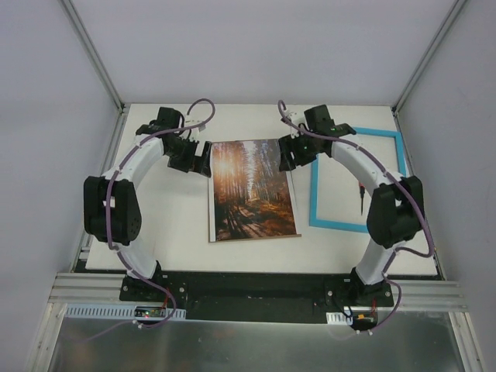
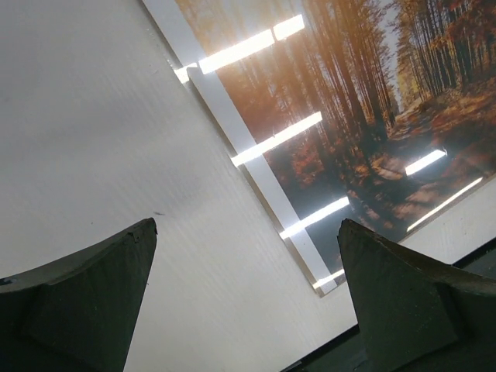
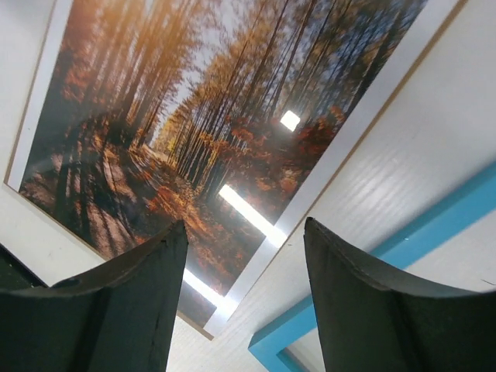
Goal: Take the photo out of the frame
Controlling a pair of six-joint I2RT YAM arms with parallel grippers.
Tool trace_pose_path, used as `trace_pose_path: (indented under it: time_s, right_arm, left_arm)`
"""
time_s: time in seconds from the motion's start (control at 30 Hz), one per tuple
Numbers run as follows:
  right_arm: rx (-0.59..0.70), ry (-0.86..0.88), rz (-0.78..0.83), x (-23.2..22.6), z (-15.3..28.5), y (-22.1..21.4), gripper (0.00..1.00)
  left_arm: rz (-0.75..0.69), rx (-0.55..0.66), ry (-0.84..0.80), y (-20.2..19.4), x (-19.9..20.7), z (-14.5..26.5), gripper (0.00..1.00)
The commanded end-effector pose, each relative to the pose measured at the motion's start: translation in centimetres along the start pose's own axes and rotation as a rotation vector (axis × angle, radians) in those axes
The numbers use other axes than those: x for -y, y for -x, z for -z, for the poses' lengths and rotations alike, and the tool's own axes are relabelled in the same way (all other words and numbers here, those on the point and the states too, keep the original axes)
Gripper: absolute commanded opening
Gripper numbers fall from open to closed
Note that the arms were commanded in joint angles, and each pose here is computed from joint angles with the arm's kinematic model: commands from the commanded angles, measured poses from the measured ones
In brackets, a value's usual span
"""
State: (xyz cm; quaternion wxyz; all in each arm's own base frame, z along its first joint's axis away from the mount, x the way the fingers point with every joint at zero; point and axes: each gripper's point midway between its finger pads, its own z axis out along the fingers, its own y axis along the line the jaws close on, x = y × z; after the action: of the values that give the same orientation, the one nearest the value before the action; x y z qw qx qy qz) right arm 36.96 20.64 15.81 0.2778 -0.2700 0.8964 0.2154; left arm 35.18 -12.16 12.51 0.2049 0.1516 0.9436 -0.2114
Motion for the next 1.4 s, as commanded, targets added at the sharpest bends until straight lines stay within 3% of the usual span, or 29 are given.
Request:
trace_pose_path:
  time_s: [0.0,0.3,0.73,1.37]
  right_arm:
    - [-0.055,0.032,-0.068,-0.2,-1.5,0.0,0.63]
    - [-0.215,0.008,-0.211,1.3,-6.4,-4.5,0.62]
    - [-0.315,-0.054,-0.286,3.6,-8.6,-8.2,0.61]
    - [-0.317,-0.007,-0.256,1.6,-8.7,-7.3,0.6]
  left_arm:
    - [-0.055,-0.015,-0.076,0.3,0.5,-1.7,0.99]
    - [0.038,-0.102,-0.056,-0.8,-1.8,-6.7,0.99]
    - [0.091,-0.07,-0.057,-0.8,-1.0,-7.2,0.98]
    - [0.101,-0.149,-0.068,-2.9,-0.1,-9.7,0.97]
